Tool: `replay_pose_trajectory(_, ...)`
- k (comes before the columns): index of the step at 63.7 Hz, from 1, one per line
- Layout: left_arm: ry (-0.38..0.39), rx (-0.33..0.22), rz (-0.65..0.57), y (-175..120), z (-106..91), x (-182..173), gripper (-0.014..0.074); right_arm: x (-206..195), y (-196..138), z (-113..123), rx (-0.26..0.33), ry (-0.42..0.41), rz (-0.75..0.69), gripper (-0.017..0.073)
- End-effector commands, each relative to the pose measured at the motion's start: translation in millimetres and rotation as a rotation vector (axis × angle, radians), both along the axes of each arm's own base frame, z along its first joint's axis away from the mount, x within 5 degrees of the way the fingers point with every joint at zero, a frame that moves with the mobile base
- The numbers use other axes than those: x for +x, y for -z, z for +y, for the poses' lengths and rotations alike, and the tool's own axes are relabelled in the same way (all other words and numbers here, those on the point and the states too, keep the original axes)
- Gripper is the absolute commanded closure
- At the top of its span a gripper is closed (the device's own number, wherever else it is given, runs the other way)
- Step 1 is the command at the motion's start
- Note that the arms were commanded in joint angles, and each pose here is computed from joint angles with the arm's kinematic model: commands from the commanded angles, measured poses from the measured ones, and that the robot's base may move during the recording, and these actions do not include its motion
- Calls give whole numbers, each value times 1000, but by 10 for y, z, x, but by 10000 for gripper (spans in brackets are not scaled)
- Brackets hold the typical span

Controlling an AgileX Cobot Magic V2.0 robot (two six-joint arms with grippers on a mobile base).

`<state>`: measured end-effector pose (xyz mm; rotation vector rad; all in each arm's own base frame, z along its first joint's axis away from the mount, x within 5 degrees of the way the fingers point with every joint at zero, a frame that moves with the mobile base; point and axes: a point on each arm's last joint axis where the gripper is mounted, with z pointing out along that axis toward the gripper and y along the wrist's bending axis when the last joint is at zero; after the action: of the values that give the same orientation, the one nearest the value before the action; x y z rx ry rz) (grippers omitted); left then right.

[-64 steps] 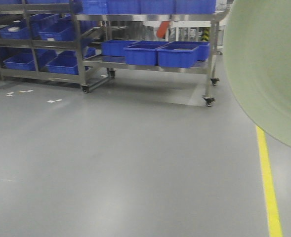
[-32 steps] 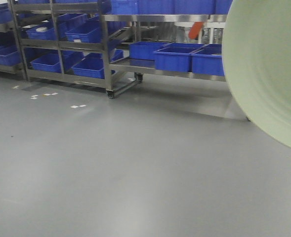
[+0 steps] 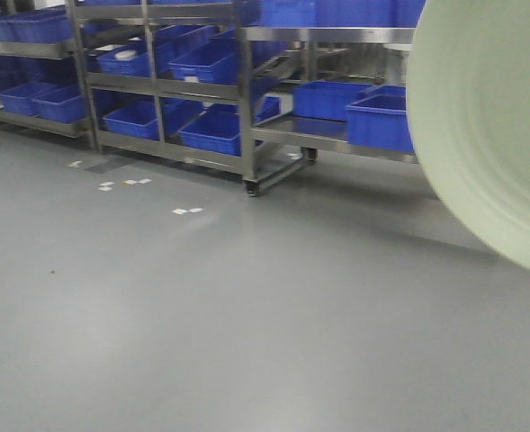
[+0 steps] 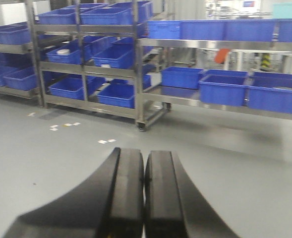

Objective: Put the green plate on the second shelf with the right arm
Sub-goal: 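Drive toward the shelf rack of blue bins holding the plate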

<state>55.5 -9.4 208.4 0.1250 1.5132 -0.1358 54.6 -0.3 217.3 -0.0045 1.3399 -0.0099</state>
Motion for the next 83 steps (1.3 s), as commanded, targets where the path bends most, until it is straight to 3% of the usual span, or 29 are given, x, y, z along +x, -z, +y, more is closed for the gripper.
replay_pose_trajectory(1,0,-16,-65,44,1,-2,463,-68,-192,-9,20,7,-160,503)
replay_pose_trajectory(83,0,-16,-65,44,1,-2,463,-68,-192,-9,20,7,-160,503)
